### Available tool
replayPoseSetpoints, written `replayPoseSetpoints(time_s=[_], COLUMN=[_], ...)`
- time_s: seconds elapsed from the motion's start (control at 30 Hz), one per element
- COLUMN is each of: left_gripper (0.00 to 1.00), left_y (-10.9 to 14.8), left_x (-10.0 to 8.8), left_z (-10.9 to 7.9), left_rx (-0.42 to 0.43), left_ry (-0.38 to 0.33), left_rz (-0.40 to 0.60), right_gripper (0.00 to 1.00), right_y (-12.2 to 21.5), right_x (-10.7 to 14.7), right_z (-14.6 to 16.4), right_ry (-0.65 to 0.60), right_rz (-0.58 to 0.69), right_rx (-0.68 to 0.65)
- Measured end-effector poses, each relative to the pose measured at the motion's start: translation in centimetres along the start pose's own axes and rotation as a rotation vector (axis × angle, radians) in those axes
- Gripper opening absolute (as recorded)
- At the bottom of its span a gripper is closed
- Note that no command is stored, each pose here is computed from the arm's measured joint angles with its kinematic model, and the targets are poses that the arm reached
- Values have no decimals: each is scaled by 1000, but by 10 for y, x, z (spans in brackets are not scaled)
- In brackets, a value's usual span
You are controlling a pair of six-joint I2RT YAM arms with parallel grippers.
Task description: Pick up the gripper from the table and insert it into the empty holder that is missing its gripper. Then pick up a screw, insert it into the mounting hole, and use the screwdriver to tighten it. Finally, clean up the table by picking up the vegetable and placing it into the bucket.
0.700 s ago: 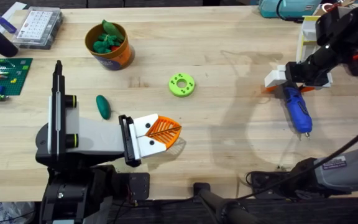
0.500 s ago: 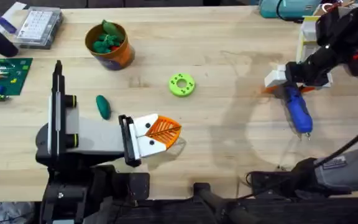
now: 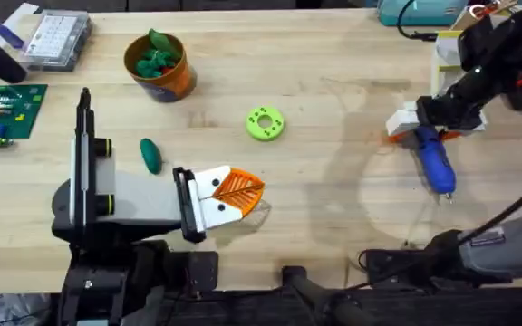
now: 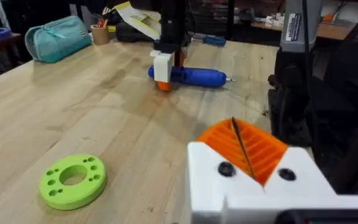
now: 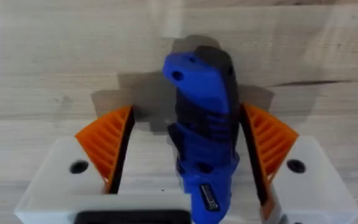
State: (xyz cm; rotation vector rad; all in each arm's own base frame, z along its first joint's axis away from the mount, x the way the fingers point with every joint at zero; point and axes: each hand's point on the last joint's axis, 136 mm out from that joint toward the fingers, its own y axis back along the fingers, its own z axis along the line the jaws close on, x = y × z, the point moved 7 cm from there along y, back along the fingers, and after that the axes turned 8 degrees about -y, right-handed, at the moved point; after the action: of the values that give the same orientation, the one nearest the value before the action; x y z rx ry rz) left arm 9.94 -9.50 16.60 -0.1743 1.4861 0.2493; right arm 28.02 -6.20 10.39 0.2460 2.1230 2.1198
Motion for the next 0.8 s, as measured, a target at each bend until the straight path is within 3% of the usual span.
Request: replayPoseSetpoints(time_s=[0.5, 0.8], left_gripper=[13, 13], left_y=[0, 0], left_x=[0, 0], left_z=[0, 0], left_rx=[0, 0], left_ry=[0, 0], left_rz=[0, 0], right_gripper=[989, 989], right_y=[0, 15], right_x=[11, 19], right_z=[-2, -1], right_ry=[17, 8], right_rz=[61, 3], right_rx=[18, -6])
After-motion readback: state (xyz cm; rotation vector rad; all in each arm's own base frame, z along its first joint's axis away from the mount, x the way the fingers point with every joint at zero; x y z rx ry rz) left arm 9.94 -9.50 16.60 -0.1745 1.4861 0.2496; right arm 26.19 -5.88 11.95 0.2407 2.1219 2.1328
